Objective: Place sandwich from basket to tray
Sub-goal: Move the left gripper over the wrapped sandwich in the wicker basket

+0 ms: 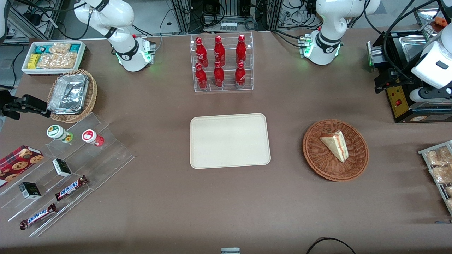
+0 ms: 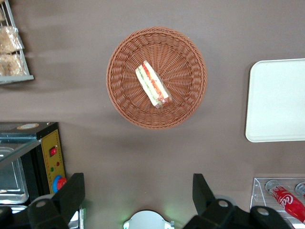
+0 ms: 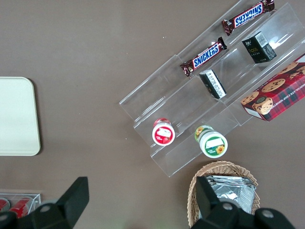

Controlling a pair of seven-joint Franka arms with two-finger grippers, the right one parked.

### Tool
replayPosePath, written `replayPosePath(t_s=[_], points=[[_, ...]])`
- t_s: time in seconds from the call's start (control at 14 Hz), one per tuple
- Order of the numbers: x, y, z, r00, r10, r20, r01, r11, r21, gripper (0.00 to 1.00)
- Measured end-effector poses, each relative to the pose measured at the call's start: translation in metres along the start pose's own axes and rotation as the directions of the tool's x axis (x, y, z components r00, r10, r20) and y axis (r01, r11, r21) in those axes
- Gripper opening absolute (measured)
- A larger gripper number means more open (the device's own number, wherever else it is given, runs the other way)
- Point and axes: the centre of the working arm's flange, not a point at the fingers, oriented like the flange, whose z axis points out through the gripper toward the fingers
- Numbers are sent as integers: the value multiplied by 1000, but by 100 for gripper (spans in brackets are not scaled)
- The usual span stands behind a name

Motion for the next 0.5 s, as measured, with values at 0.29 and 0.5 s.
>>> replayPosePath(t_s=[0.29,0.5], points=[[5,-2,4,999,37,7,-37,999,-1,100],[24,-1,25,999,39,22,-39,999,-3,100]])
